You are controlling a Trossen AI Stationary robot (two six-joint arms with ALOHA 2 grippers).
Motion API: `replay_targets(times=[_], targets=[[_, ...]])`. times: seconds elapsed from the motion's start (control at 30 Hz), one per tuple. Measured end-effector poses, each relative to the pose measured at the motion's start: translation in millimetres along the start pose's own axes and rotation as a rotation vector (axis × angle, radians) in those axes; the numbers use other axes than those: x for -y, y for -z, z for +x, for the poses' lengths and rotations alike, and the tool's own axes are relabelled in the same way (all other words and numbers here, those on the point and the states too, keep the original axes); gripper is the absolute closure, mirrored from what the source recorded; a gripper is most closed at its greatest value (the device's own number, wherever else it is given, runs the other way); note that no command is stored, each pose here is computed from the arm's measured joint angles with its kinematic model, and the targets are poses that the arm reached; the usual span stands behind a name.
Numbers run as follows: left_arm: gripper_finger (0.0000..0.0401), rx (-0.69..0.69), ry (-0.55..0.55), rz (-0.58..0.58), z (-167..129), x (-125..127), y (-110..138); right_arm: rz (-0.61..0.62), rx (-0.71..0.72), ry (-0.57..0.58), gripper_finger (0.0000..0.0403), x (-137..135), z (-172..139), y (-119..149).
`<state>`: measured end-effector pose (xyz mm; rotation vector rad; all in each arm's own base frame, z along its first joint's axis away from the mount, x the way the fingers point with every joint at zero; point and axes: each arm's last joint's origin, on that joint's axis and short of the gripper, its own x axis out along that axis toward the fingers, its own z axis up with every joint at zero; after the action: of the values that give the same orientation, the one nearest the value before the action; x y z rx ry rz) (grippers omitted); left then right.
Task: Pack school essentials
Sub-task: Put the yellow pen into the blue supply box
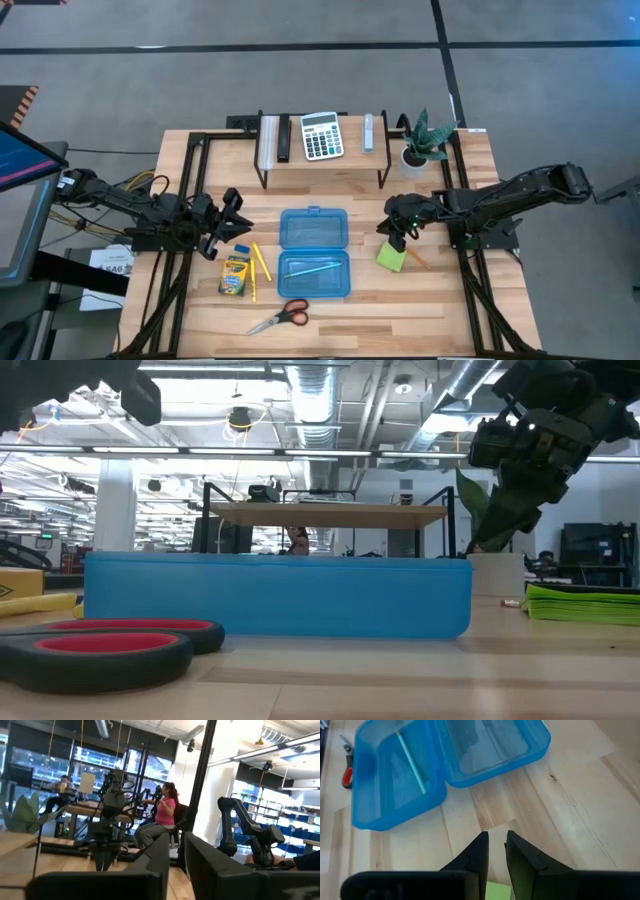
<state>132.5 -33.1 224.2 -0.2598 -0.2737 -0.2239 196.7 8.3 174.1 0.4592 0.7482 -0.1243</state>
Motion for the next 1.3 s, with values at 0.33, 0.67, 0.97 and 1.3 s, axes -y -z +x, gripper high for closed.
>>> replay_targets(times=[0.33, 0.67, 0.97, 1.3], targets=[[0.0291, -0.225, -0.157, -0.070, 4.6, -5.0, 12.0, -0.003, 0.002, -0.003, 0.0315, -0.3, -0.1, -0.4], [0.0288, -0.474, -0.295, -0.132, 16.7, -9.1, 28.9, -0.022, -0.006, -0.005, 0.0315, -0.9, -0.1, 0.8], [0.0289, -0.754, -0.420, -0.179, 34.6, -10.3, 40.3, -0.049, -0.023, -0.019, 0.0315, -5.4, 0.0, 4.1], [0.0289, -1.162, -0.552, -0.163, 47.6, -10.2, 49.7, -0.049, -0.041, -0.010, 0.0315, -4.5, -0.1, 5.8]])
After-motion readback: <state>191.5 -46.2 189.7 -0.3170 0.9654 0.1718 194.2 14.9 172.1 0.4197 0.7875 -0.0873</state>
